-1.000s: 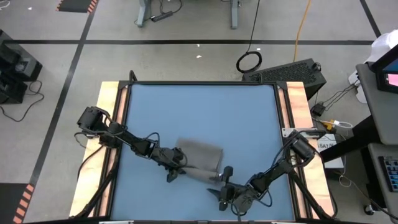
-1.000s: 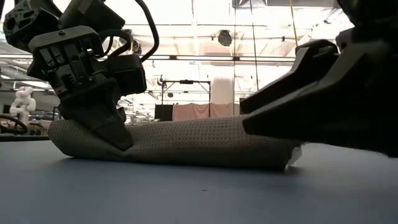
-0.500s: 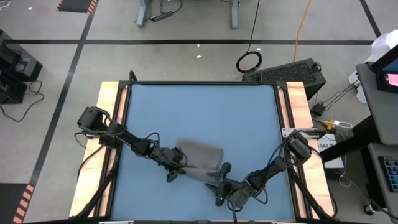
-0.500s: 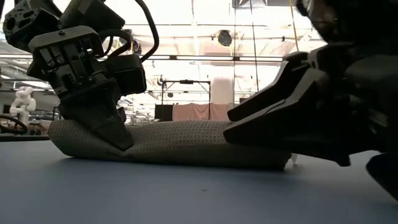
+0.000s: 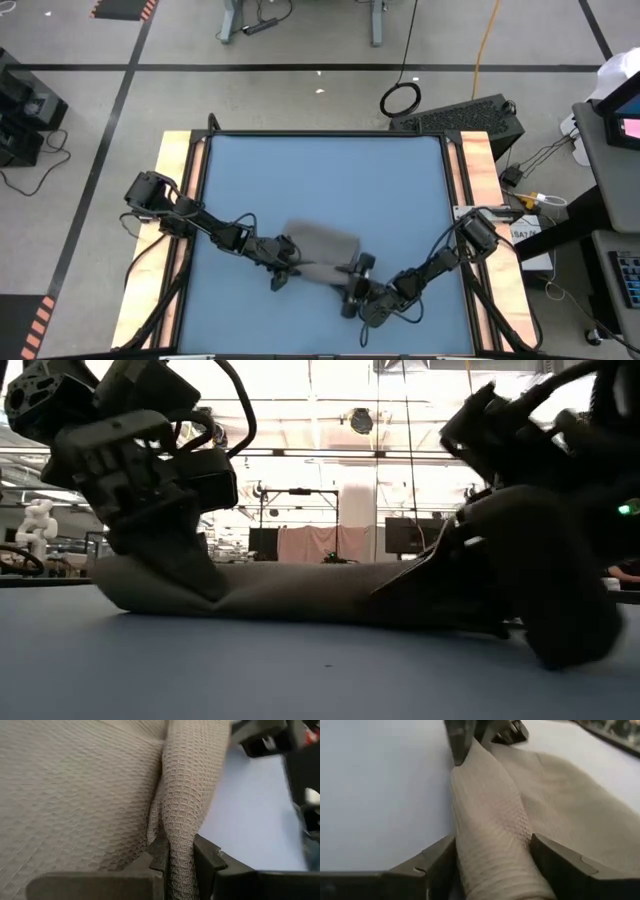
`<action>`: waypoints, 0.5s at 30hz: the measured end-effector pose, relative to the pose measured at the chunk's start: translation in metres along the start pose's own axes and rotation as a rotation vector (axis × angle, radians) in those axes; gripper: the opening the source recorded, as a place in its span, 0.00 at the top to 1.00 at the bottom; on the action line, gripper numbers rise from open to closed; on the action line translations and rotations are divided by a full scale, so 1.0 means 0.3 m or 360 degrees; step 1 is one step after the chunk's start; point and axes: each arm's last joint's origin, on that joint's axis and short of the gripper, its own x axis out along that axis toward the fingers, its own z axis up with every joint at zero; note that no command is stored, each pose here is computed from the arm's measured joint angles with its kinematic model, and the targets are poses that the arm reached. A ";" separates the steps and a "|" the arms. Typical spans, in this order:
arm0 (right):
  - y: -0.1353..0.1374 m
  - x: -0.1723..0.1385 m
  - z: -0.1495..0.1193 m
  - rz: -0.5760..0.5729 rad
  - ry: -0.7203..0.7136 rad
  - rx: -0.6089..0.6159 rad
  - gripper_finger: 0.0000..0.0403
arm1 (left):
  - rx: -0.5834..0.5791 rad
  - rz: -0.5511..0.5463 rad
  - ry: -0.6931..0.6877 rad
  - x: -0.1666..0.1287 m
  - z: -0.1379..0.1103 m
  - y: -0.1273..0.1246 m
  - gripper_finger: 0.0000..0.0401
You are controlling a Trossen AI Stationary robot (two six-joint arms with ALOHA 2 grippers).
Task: Roll towel
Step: Roll the gray towel
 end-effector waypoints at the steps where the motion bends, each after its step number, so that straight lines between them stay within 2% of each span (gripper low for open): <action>1: -0.003 0.000 -0.004 -0.0009 0.0016 0.0037 0.41 | 0.0000 0.0040 -0.0040 0.000 0.003 0.002 0.87; 5: -0.009 0.000 -0.012 -0.0039 0.0039 0.0147 0.51 | 0.0017 0.0136 -0.0134 0.000 0.004 0.001 0.83; 9: -0.009 -0.001 -0.012 -0.0036 0.0044 0.0245 0.62 | 0.0034 0.0183 -0.0201 -0.010 0.011 -0.007 0.71; 15: -0.003 -0.004 -0.013 0.0011 0.0064 0.0266 0.77 | 0.0228 0.0181 -0.0314 -0.063 0.045 -0.044 0.51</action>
